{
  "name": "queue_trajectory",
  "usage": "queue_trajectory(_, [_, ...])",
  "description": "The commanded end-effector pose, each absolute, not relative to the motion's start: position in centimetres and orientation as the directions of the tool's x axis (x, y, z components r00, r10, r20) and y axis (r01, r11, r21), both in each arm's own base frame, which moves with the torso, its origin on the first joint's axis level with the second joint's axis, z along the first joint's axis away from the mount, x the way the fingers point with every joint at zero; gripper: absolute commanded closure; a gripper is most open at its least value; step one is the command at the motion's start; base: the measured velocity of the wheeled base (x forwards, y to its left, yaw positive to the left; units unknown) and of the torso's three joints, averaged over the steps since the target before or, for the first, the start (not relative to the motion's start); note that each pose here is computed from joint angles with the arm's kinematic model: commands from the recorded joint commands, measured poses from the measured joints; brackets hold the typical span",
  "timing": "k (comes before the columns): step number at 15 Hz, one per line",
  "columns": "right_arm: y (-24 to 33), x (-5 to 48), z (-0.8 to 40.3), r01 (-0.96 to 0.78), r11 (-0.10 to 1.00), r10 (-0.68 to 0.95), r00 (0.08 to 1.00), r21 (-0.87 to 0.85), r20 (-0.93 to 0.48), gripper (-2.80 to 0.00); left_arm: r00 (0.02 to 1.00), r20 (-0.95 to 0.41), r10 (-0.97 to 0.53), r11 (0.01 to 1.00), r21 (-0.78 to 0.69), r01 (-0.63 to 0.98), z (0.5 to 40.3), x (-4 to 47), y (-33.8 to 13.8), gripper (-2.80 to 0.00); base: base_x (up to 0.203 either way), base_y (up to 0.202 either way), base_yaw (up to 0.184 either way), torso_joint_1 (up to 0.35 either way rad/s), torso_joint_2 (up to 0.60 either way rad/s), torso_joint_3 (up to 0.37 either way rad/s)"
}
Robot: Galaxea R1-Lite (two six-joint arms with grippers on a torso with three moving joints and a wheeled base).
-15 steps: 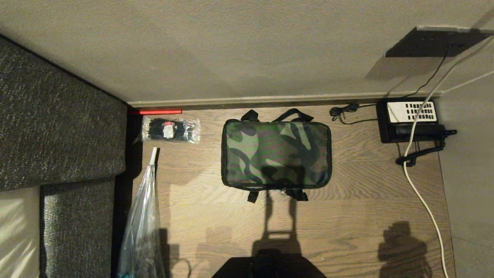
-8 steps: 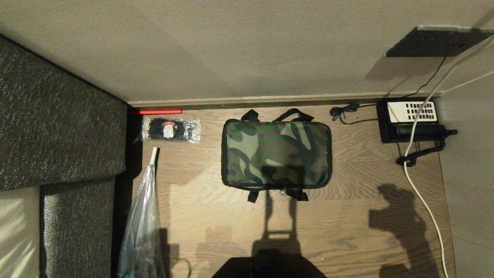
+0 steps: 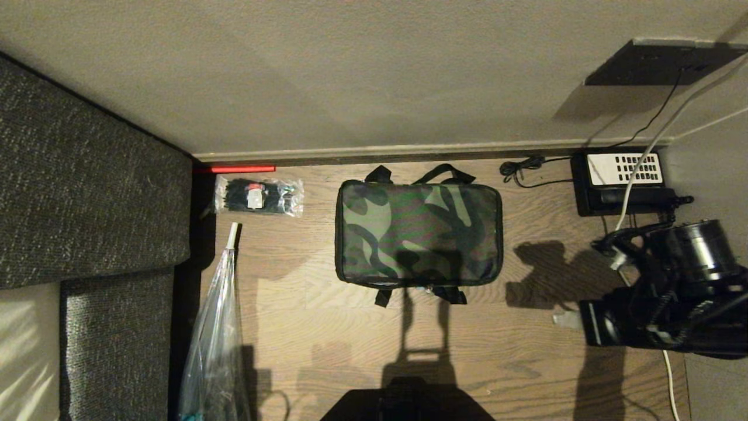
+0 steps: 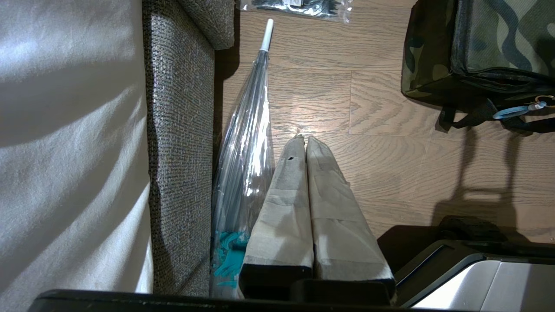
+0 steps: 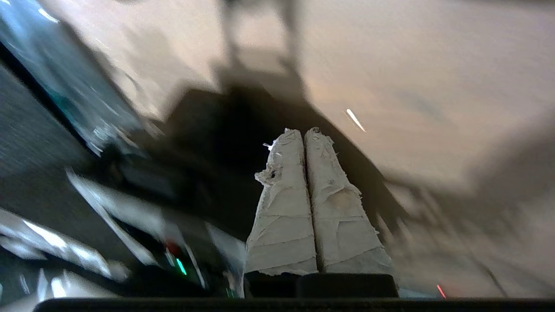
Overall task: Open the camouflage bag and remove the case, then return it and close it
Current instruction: Open the top of the storage box
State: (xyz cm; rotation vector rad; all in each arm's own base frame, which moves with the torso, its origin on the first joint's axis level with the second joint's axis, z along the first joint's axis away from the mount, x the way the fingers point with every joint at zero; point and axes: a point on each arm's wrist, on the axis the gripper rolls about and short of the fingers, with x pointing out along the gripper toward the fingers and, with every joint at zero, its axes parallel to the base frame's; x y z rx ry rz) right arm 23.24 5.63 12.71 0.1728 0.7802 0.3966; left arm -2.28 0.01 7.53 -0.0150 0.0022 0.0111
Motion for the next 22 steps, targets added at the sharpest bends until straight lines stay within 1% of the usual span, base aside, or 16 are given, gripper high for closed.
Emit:
queue_trajectory(1, [10.0,26.4,9.2,-0.374,0.863,0.504,0.627,0.338,-0.594,0.00,1.000,-0.004,0.012,1.000,-0.016,-0.012,7.4,-2.3,0.0,0.00,0.000,0.000,0.000,0.000,0.00,0.000])
queue_trajectory(3, [12.3,25.7,8.7,-0.440,0.826,0.563,0.609,0.352,-0.559,0.00,1.000,-0.003,0.012,1.000,-0.017,-0.012,7.4,-2.3,0.0,0.00,0.000,0.000,0.000,0.000,0.00,0.000])
queue_trajectory(4, [13.4,25.5,8.3,-0.466,0.811,0.584,0.604,0.355,-0.542,-2.80,1.000,-0.003,0.012,1.000,-0.017,-0.012,7.4,-2.3,0.0,0.00,0.000,0.000,0.000,0.000,0.00,0.000])
queue_trajectory(6, [15.2,25.5,7.0,-0.476,0.805,0.591,0.603,0.353,-0.536,-2.80,1.000,-0.004,0.012,1.000,-0.015,-0.012,7.4,-2.3,0.0,0.00,0.000,0.000,0.000,0.000,0.00,0.000])
queue_trajectory(9, [17.9,26.4,4.5,-0.439,0.868,0.492,0.688,0.235,-0.533,-2.80,1.000,-0.004,0.012,1.000,-0.015,-0.012,7.4,-2.3,0.0,0.00,0.000,0.000,0.000,0.000,0.00,0.000])
queue_trajectory(11, [19.0,26.9,3.3,-0.456,0.880,0.458,0.734,0.135,-0.502,-2.80,1.000,-0.003,0.012,1.000,-0.015,-0.012,7.4,-2.3,0.0,0.00,0.000,0.000,0.000,0.000,0.00,0.000])
queue_trajectory(14, [20.2,28.1,2.8,-0.476,0.867,0.494,0.780,0.148,-0.385,-2.80,1.000,-0.003,0.012,1.000,-0.016,-0.012,7.4,-2.3,0.0,0.00,0.000,0.000,0.000,0.000,0.00,0.000])
queue_trajectory(19, [21.2,28.9,1.9,-0.474,0.863,0.504,0.794,0.173,-0.340,-2.80,1.000,-0.003,0.012,1.000,-0.017,-0.012,7.4,-2.3,0.0,0.00,0.000,0.000,0.000,0.000,0.00,0.000])
queue_trajectory(22, [21.5,29.3,0.9,-0.470,0.865,0.502,0.794,0.179,-0.344,-2.80,1.000,-0.003,0.012,1.000,-0.017,-0.012,7.4,-2.3,0.0,0.00,0.000,0.000,0.000,0.000,0.00,0.000])
